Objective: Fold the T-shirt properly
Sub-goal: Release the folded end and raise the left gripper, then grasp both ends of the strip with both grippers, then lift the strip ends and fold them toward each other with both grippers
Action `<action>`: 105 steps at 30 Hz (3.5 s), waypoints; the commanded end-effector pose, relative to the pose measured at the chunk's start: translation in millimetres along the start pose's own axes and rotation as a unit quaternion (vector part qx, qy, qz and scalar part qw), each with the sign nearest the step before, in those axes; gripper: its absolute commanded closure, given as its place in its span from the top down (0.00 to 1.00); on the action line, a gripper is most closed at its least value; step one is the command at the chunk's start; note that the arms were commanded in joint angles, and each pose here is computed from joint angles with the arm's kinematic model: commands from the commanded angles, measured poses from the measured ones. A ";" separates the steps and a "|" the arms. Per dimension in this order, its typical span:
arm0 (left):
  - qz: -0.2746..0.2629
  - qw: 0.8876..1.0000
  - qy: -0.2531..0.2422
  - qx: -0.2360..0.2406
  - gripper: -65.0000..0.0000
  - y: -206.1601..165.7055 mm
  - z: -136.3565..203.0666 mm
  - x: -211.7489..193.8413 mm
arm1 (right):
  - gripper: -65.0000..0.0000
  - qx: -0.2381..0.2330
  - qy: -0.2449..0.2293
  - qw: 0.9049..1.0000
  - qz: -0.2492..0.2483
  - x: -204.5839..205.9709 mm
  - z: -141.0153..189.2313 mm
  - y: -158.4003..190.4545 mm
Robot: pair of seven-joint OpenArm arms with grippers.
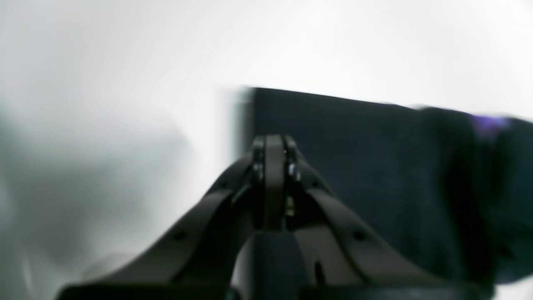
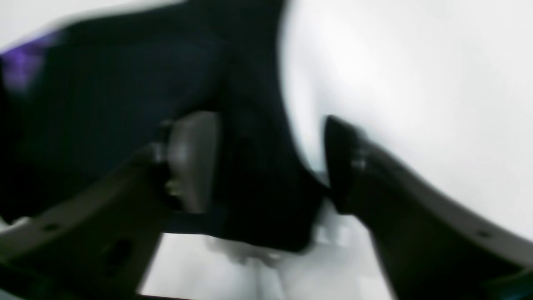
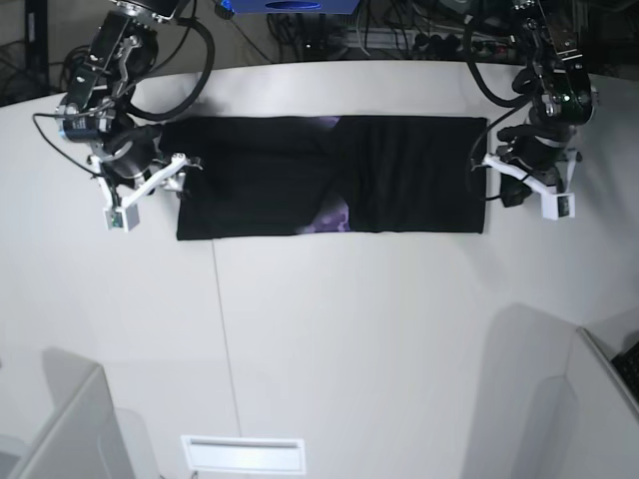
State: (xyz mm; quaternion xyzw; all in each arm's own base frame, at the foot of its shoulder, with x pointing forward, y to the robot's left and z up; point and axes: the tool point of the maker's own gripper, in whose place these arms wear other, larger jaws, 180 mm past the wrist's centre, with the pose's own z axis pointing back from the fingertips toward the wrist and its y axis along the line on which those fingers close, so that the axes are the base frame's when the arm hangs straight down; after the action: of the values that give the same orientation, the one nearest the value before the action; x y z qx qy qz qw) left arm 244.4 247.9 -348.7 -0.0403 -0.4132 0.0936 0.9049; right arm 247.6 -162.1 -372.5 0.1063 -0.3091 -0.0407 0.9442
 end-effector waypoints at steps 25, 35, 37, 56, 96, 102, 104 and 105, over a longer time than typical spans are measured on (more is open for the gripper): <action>0.015 0.997 0.051 0.052 0.00 81.1 4.7 -48.5 | 0.75 0.103 0.091 0.983 -0.125 -26.5 -49.8 -7.2; -0.023 0.994 0.089 0.053 0.00 70.4 -15.5 -61.9 | 0.75 0.110 0.128 0.978 -0.124 -56.8 -51.4 0.0; -0.018 0.994 0.090 0.052 0.00 70.6 -18.8 -62.3 | 0.75 0.116 0.139 0.977 -0.114 -64.7 -52.2 7.4; -0.052 0.991 0.121 -0.001 0.00 29.7 -33.5 -80.6 | 0.00 0.118 0.137 0.978 -0.106 -57.9 -55.4 11.5; -0.124 0.968 0.146 -0.160 0.00 -106.8 -53.9 -103.9 | 0.00 0.160 0.028 0.986 -0.038 18.7 -0.8 136.7; -0.144 0.961 0.144 -0.190 0.00 -132.7 -56.4 -102.2 | 0.00 0.163 0.021 0.986 -0.036 25.2 -0.4 138.4; -0.148 0.959 0.144 -0.195 0.00 -137.4 -56.5 -102.0 | 0.00 0.168 0.015 0.985 -0.036 30.3 0.5 141.5; -0.149 0.959 0.140 -0.199 0.00 -141.4 -57.7 -98.8 | 0.00 0.169 0.012 0.985 -0.035 32.7 0.6 142.3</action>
State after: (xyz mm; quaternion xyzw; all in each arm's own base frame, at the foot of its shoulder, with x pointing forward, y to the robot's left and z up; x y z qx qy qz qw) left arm 248.3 88.2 -434.4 -0.1787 -0.3101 -0.1252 0.9253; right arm 267.0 -32.0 -335.4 0.2637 -0.2726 -0.0226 0.9250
